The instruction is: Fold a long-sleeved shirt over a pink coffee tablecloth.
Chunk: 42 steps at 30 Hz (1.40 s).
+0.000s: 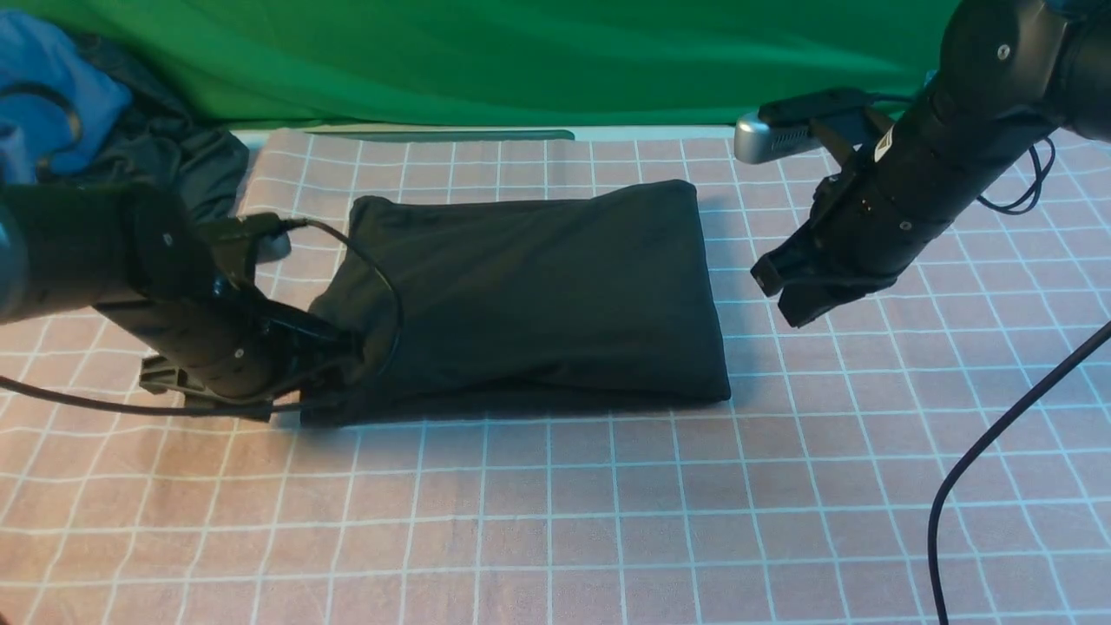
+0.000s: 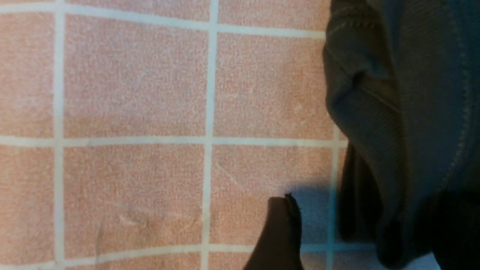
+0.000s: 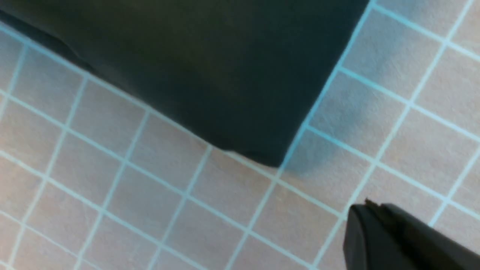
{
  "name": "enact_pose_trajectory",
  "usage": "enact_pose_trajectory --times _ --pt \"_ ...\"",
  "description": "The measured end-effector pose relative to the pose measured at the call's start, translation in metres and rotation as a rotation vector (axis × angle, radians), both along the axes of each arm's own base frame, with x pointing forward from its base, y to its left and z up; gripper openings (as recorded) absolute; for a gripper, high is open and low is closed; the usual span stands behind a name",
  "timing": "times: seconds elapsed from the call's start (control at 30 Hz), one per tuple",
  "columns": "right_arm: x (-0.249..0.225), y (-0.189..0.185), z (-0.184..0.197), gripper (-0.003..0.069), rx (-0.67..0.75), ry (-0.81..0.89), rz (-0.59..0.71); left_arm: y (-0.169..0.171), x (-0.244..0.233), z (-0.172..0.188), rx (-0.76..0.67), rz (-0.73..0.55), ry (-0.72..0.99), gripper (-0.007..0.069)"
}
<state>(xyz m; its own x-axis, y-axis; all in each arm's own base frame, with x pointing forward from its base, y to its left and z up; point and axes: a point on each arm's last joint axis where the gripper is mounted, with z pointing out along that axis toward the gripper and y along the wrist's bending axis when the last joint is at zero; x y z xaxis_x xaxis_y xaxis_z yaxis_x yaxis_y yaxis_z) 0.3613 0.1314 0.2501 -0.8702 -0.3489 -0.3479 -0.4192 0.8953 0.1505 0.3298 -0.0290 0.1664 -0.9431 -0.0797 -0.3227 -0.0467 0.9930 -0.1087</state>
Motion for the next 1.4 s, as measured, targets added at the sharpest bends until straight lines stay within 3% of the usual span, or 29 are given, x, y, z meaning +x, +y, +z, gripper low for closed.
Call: enact_pose_trajectory --times 0.1,0.17,0.33,0.37,0.47,0.63,0.7,0.73,0.8,0.97,1.2,1.33,1.4 --pt "0.0 0.0 0.0 0.007 0.003 -0.004 -0.002 -0.002 0.002 -0.003 0.005 -0.023 -0.002 0.0508" --pt "0.001 0.001 0.0 0.007 0.007 -0.008 -0.003 -0.005 0.002 -0.004 0.01 -0.043 -0.012 0.0458" --pt "0.001 0.001 0.001 0.0072 0.009 -0.017 -0.005 -0.016 0.002 -0.004 0.024 -0.118 -0.026 0.022" --pt "0.001 0.001 0.001 0.0074 0.009 -0.017 -0.005 -0.017 0.003 -0.003 0.028 -0.131 -0.029 0.0138" --pt "0.001 0.001 0.001 0.0081 0.009 -0.017 -0.004 -0.017 0.004 -0.001 0.036 -0.145 -0.018 0.0066" --pt "0.0 0.001 -0.001 0.0132 0.005 0.002 -0.001 -0.015 0.005 0.008 0.069 -0.15 0.021 0.0064" --pt "0.002 0.001 -0.006 0.0231 0.0 0.015 0.001 -0.013 0.006 0.018 0.093 -0.154 0.01 0.0064" --pt "0.002 0.001 -0.006 0.0231 0.0 0.016 0.001 -0.013 0.006 0.019 0.095 -0.154 0.01 0.0064" --pt "0.005 0.004 -0.02 0.0349 -0.008 0.052 0.002 -0.012 0.006 0.025 0.104 -0.154 -0.007 0.0064" --pt "0.008 0.02 -0.046 0.046 0.031 0.123 0.025 -0.012 0.006 0.026 0.103 -0.152 -0.007 0.0064" --pt "0.013 0.038 -0.073 0.0549 0.041 0.123 0.05 -0.012 0.006 0.026 0.103 -0.151 -0.007 0.0064" --pt "0.014 0.042 -0.082 0.0552 0.041 0.124 0.052 -0.012 0.006 0.026 0.102 -0.15 -0.007 0.0064" --pt "0.014 0.046 -0.088 0.0512 0.04 0.13 0.071 -0.012 0.006 0.026 0.097 -0.146 -0.007 0.0064"
